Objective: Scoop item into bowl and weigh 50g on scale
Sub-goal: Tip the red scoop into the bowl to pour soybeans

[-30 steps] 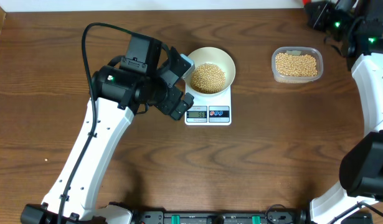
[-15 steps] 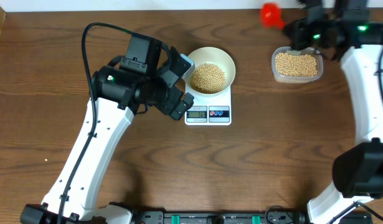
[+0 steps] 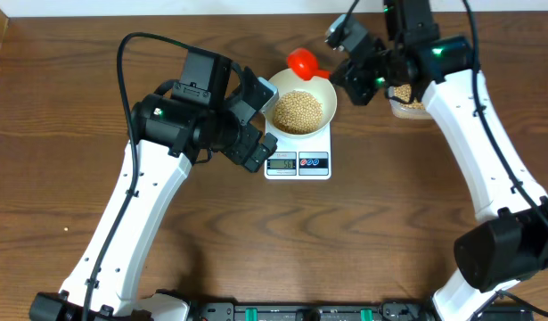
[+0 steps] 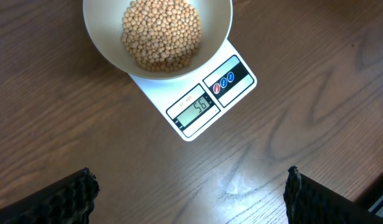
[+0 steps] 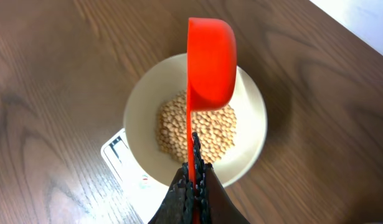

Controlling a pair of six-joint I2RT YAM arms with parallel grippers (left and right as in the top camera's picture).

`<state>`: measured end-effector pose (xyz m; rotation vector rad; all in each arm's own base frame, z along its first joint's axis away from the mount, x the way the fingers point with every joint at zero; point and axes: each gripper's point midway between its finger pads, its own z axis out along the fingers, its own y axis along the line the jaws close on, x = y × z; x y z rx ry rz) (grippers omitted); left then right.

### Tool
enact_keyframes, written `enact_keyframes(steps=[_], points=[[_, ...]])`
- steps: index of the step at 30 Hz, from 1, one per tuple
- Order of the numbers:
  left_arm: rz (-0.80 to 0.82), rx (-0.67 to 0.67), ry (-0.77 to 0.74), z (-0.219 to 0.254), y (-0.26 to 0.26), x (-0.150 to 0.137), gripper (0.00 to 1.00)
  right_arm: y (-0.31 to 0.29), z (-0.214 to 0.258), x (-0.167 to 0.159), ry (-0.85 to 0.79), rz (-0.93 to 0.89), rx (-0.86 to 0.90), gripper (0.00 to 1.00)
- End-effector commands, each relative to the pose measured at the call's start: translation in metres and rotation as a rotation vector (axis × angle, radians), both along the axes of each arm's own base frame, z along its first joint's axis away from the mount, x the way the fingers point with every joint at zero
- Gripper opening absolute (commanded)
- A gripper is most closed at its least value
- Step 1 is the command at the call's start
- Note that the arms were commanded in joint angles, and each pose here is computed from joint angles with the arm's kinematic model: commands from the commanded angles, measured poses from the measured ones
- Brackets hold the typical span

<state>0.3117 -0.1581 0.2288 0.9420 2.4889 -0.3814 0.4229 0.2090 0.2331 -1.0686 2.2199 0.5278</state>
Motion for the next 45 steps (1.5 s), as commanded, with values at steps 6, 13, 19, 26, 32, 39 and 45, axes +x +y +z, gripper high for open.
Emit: enact_keyframes(steps=[6,13,19,26,32,39,45], points=[[-0.004,-0.010,-0.003,0.004,-0.003,0.002,0.98,0.005,-0.020,0.000,-0.025,0.008,-0.083,0.01],[-0.004,-0.010,-0.003,0.004,-0.003,0.002,0.98,-0.001,-0.044,0.002,-0.001,-0.015,-0.127,0.01],[-0.004,-0.011,-0.004,0.004,-0.003,0.002,0.98,0.000,-0.053,0.002,0.006,-0.008,-0.132,0.01],[-0.004,-0.010,-0.003,0.004,-0.003,0.002,0.98,-0.004,-0.076,0.004,0.040,0.000,-0.178,0.01],[-0.004,-0.010,-0.003,0.004,-0.003,0.002,0.98,0.003,-0.083,0.002,0.040,0.020,-0.198,0.01],[-0.004,-0.011,-0.004,0.004,-0.003,0.002,0.98,0.006,-0.106,0.002,0.054,0.020,-0.275,0.01],[-0.004,-0.011,-0.004,0.004,-0.003,0.002,0.98,0.006,-0.119,0.003,0.057,0.009,-0.336,0.01]])
